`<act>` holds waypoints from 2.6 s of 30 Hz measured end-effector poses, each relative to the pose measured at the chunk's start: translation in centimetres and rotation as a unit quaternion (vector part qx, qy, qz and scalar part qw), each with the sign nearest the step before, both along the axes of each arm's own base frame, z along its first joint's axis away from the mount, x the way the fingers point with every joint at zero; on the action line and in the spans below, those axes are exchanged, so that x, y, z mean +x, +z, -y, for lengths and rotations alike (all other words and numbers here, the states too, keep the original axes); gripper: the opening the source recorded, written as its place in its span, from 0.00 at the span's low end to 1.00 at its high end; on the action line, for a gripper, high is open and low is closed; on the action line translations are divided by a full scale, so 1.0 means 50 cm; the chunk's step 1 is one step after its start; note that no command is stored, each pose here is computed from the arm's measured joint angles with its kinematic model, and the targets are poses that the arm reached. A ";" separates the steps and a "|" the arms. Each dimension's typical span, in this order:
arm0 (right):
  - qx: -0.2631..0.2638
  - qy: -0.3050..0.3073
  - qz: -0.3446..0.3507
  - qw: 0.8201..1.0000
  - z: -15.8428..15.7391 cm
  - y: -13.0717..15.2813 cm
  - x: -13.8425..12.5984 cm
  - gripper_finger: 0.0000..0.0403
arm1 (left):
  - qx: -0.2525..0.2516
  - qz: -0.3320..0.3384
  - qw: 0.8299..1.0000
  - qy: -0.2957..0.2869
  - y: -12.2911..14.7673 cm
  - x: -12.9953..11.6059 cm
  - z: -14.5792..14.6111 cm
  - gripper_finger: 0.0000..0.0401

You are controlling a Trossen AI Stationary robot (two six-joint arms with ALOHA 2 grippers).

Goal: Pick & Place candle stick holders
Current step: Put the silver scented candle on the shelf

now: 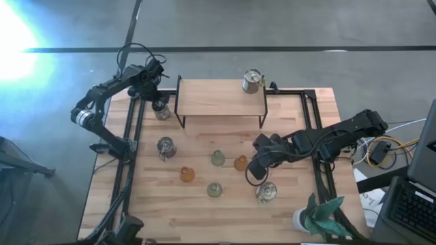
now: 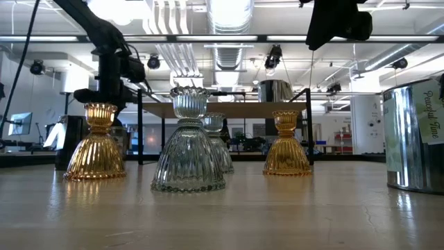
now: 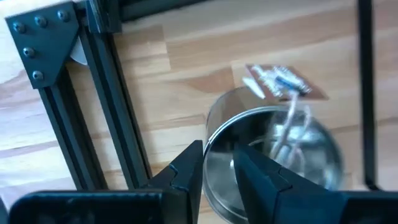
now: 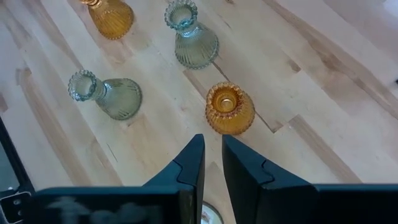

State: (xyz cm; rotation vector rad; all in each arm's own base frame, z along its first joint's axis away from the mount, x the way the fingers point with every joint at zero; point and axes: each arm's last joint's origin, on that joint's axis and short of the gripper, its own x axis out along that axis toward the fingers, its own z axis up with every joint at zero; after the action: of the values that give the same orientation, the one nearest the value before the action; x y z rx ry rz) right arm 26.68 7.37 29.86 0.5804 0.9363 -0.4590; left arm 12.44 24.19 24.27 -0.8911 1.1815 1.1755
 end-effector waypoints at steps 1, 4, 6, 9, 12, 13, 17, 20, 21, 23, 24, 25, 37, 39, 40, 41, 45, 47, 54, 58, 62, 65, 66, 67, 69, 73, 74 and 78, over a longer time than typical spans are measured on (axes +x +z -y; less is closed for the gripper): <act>0.001 0.001 0.000 1.000 0.000 0.000 0.000 0.12 | -0.006 -0.004 1.000 -0.005 -0.004 0.001 -0.001 0.23; 0.002 0.001 -0.001 1.000 0.000 0.000 0.000 0.12 | -0.015 -0.008 1.000 -0.009 -0.011 0.003 -0.004 0.23; 0.002 0.001 -0.001 1.000 0.000 0.000 0.000 0.12 | -0.017 -0.008 1.000 -0.009 -0.014 0.003 -0.006 0.23; 0.001 0.003 -0.001 1.000 0.000 0.000 0.000 0.12 | -0.018 -0.009 1.000 -0.014 -0.017 0.005 -0.008 0.23; 0.001 0.004 -0.001 1.000 0.000 0.000 0.000 0.12 | -0.021 -0.012 0.999 -0.021 -0.020 0.006 -0.010 0.23; 0.000 0.004 -0.001 1.000 0.000 0.000 0.000 0.12 | -0.022 -0.013 0.999 -0.024 -0.022 0.007 -0.012 0.23; 0.000 0.005 -0.001 1.000 0.000 0.000 0.000 0.12 | -0.025 -0.017 0.999 -0.034 -0.029 0.008 -0.016 0.17; 0.000 0.004 -0.001 1.000 0.000 0.000 0.000 0.12 | -0.010 -0.011 0.999 -0.041 -0.029 0.011 -0.022 0.06; 0.000 0.004 -0.001 1.000 0.000 0.000 0.000 0.12 | -0.008 -0.008 0.999 -0.041 -0.029 0.012 -0.023 0.03; 0.000 0.004 -0.001 1.000 0.000 0.000 0.000 0.12 | 0.001 -0.002 0.999 -0.043 -0.028 0.014 -0.026 0.02; 0.000 0.004 -0.001 1.000 0.000 0.000 0.000 0.12 | 0.002 -0.003 0.999 -0.044 -0.027 0.014 -0.026 0.02; 0.001 0.003 -0.001 1.000 0.000 0.000 0.000 0.12 | 0.005 -0.002 0.999 -0.044 -0.026 0.014 -0.026 0.01; -0.006 0.015 -0.003 1.000 0.000 0.000 0.000 0.11 | -0.004 -0.008 0.998 -0.067 0.043 0.005 -0.015 0.00; -0.007 0.015 -0.003 1.000 0.000 0.000 0.000 0.11 | -0.002 -0.009 0.998 -0.068 0.060 0.003 -0.012 0.00; -0.007 0.016 -0.004 1.000 0.000 0.000 0.000 0.11 | -0.001 -0.009 0.998 -0.069 0.070 0.002 -0.010 0.00; -0.007 0.016 -0.004 1.000 0.000 0.000 0.000 0.11 | 0.002 -0.007 0.998 -0.068 0.080 0.001 -0.009 0.00; -0.007 0.016 -0.003 1.000 0.000 0.000 0.000 0.11 | 0.003 -0.006 0.997 -0.078 0.123 -0.002 -0.005 0.00; -0.007 0.016 -0.003 1.000 0.000 0.000 0.000 0.11 | 0.008 0.001 0.997 -0.082 0.148 -0.002 -0.003 0.00; -0.006 0.014 -0.003 1.000 0.000 0.000 0.000 0.11 | 0.049 0.025 0.992 -0.115 0.255 -0.008 0.011 0.00; -0.006 0.014 -0.003 1.000 0.000 0.000 0.000 0.11 | 0.072 0.028 0.989 -0.128 0.315 -0.019 0.027 0.00; -0.007 0.015 -0.002 1.000 0.000 0.000 0.000 0.11 | 0.097 0.050 0.985 -0.134 0.370 -0.027 0.046 0.00; -0.007 0.016 -0.002 1.000 0.000 0.000 0.000 0.11 | 0.109 0.117 0.975 -0.152 0.403 -0.026 0.059 0.00; -0.007 0.016 -0.002 1.000 0.000 0.000 0.000 0.11 | 0.109 0.141 0.971 -0.160 0.411 -0.023 0.063 0.00; -0.007 0.015 -0.001 1.000 0.000 0.000 0.000 0.11 | 0.107 0.165 0.966 -0.170 0.418 -0.018 0.066 0.00; -0.009 0.017 -0.001 1.000 0.000 0.000 0.001 0.11 | 0.100 0.200 0.957 -0.183 0.426 -0.005 0.071 0.00; -0.012 0.023 -0.002 1.000 0.000 0.000 0.001 0.11 | 0.089 0.214 0.948 -0.220 0.428 0.039 0.072 0.00; -0.012 0.023 -0.002 1.000 0.000 0.000 0.001 0.11 | 0.085 0.214 0.945 -0.231 0.426 0.053 0.072 0.00; -0.011 0.021 -0.002 1.000 0.000 0.000 0.000 0.11 | 0.073 0.222 0.934 -0.272 0.415 0.116 0.063 0.00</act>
State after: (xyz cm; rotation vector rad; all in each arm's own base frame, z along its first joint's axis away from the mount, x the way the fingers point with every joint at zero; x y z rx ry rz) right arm 26.70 7.36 29.88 0.5393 0.9435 -0.4322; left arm 18.25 21.02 45.03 -0.6126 0.8725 0.5602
